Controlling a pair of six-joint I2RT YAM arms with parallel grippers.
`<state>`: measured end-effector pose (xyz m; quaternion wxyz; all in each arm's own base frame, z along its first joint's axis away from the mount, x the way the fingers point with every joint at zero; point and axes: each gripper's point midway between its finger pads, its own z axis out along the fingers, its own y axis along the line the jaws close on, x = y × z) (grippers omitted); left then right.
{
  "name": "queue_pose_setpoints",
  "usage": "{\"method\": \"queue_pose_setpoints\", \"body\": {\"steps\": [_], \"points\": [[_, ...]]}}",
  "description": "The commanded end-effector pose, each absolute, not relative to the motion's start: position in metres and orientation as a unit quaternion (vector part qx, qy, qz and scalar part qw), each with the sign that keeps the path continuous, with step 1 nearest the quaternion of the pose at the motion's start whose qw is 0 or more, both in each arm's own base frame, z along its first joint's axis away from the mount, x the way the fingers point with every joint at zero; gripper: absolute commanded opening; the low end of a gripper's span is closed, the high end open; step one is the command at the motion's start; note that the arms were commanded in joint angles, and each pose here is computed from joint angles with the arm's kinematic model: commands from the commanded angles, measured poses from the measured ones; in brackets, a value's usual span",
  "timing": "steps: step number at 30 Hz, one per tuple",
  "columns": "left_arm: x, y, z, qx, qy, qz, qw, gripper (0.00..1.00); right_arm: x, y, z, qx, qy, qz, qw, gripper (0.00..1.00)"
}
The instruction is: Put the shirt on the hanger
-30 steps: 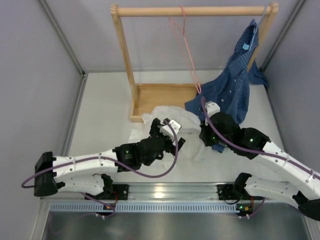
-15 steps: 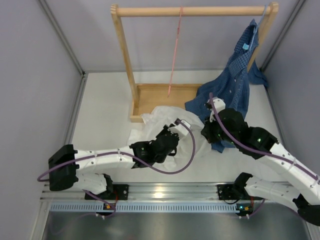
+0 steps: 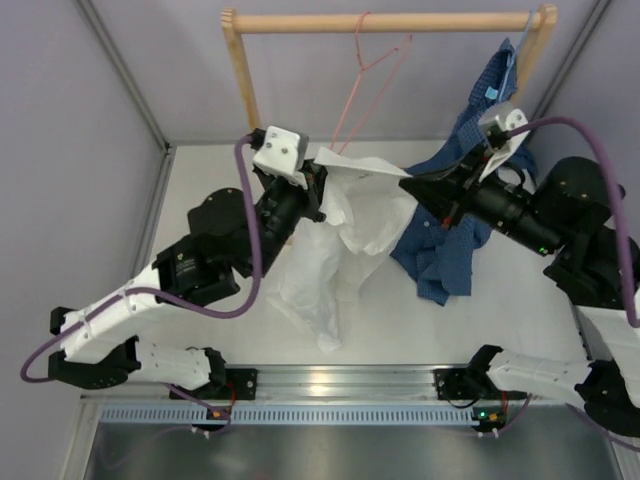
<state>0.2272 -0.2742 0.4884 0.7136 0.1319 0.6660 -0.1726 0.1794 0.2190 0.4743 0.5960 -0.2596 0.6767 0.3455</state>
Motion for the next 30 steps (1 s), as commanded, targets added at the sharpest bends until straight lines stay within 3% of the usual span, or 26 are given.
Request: {"method": "queue_pose_setpoints", "body": {"steps": [1, 6, 7, 12, 14, 21, 24, 25, 30], "points": [[0.222, -0.284, 0.493, 0.191, 0.669, -0.169, 0.698, 0.0, 0.182, 0.217, 0.506, -0.276, 0.652, 0.333, 0.622, 0.0], [0.221, -0.301, 0.38, 0.217, 0.75, -0.183, 0.597, 0.0, 0.204, 0.193, 0.434, -0.195, 0.734, 0.267, 0.593, 0.0], [0.228, -0.293, 0.324, 0.228, 0.784, -0.16, 0.555, 0.0, 0.21, 0.193, 0.391, -0.186, 0.767, 0.246, 0.563, 0.0], [0.207, -0.278, 0.193, 0.222, 0.86, -0.199, 0.415, 0.0, 0.189, 0.193, 0.294, -0.177, 0.803, 0.27, 0.501, 0.01], [0.2, -0.274, 0.166, 0.217, 0.872, -0.197, 0.393, 0.0, 0.186, 0.198, 0.264, -0.184, 0.8, 0.285, 0.495, 0.09], [0.199, -0.273, 0.159, 0.195, 0.879, -0.204, 0.386, 0.0, 0.18, 0.218, 0.198, -0.223, 0.828, 0.29, 0.425, 0.34], [0.197, -0.277, 0.159, 0.192, 0.881, -0.214, 0.376, 0.0, 0.178, 0.226, 0.188, -0.24, 0.827, 0.299, 0.41, 0.57], [0.197, -0.28, 0.16, 0.191, 0.881, -0.219, 0.374, 0.0, 0.176, 0.229, 0.187, -0.25, 0.825, 0.305, 0.405, 0.71], [0.196, -0.289, 0.167, 0.197, 0.878, -0.234, 0.368, 0.0, 0.183, 0.235, 0.18, -0.275, 0.818, 0.293, 0.411, 0.77]]}}
